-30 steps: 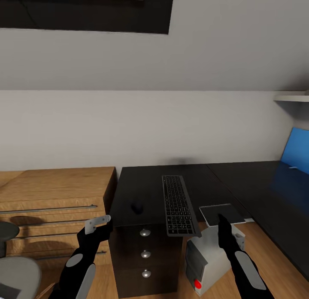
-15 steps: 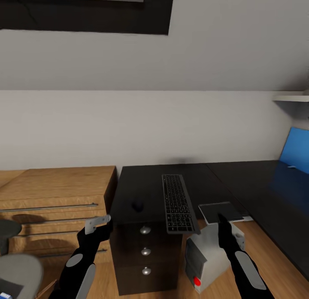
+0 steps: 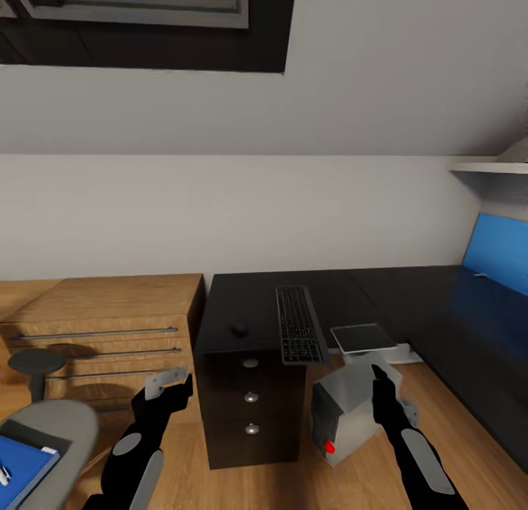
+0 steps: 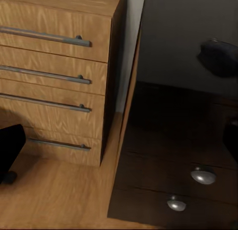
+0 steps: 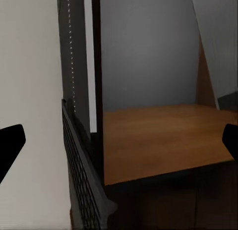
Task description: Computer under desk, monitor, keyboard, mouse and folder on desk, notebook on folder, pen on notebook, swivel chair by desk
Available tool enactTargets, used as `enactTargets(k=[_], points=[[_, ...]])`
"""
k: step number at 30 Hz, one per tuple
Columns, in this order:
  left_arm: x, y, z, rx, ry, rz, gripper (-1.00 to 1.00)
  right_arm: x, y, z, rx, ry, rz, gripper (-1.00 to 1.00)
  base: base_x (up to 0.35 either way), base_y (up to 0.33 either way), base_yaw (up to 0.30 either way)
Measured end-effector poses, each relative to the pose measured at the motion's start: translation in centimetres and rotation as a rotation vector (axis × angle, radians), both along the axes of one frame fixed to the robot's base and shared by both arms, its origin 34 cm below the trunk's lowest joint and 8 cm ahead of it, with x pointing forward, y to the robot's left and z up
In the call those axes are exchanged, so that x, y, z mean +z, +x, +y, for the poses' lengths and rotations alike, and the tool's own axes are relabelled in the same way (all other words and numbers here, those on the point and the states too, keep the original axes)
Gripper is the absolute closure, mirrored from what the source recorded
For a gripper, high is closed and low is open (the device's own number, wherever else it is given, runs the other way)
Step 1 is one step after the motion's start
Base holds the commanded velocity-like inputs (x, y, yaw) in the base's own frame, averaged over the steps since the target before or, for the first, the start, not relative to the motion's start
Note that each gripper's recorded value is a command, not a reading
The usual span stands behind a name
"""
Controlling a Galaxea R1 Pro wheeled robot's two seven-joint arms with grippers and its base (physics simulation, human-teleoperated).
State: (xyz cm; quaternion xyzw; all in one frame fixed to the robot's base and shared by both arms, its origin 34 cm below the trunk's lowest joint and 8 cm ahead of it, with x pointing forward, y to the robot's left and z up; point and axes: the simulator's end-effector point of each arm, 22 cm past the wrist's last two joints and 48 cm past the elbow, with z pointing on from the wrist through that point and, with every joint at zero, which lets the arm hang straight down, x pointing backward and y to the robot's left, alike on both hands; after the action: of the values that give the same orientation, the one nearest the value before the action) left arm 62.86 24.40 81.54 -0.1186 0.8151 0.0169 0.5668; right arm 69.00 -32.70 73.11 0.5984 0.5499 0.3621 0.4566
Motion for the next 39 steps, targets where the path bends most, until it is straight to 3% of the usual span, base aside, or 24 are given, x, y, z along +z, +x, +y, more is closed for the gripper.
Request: enactTargets(k=[7,13,19,23,29,33,39], points=[[-0.1,0.0,0.1,0.001,0.001,0.003,-1.0,-0.1,0.0,0.0,0.002,-0.001,0.003,-1.0,-0.323,0.0,0.0],[-6.7,-2.3,0.8,0.003,0.025,0.145,-1.0,-1.9,-0.5,1.1,0.034,-0.025,0.046,-1.0,-0.121,0.0,0.0],[-11.2,-4.2,2.9,0.008,0.074,0.245,-1.0,-4.1,-1.3,1.8,0.096,-0.125,0.109,-1.0,-0.02,0.0,0.0],[-13.3,-5.5,4.2,0.013,0.102,0.311,-1.0,-6.2,-2.7,1.4,0.152,-0.237,0.192,-1.0,-0.004,0.0,0.0],[-16.9,-7.9,5.3,0.021,0.122,0.415,-1.0,-9.4,-5.1,1.1,0.275,-0.455,0.324,-1.0,-0.001,0.0,0.0],[-18.6,-9.0,5.9,0.042,0.124,0.407,-1.0,-11.0,-6.9,0.7,0.338,-0.61,0.395,-1.0,0.0,0.0,0.0],[-19.9,-10.3,6.4,0.073,0.124,0.359,-1.0,-11.5,-8.8,-0.8,0.299,-0.778,0.423,-1.0,0.0,0.0,0.0]])
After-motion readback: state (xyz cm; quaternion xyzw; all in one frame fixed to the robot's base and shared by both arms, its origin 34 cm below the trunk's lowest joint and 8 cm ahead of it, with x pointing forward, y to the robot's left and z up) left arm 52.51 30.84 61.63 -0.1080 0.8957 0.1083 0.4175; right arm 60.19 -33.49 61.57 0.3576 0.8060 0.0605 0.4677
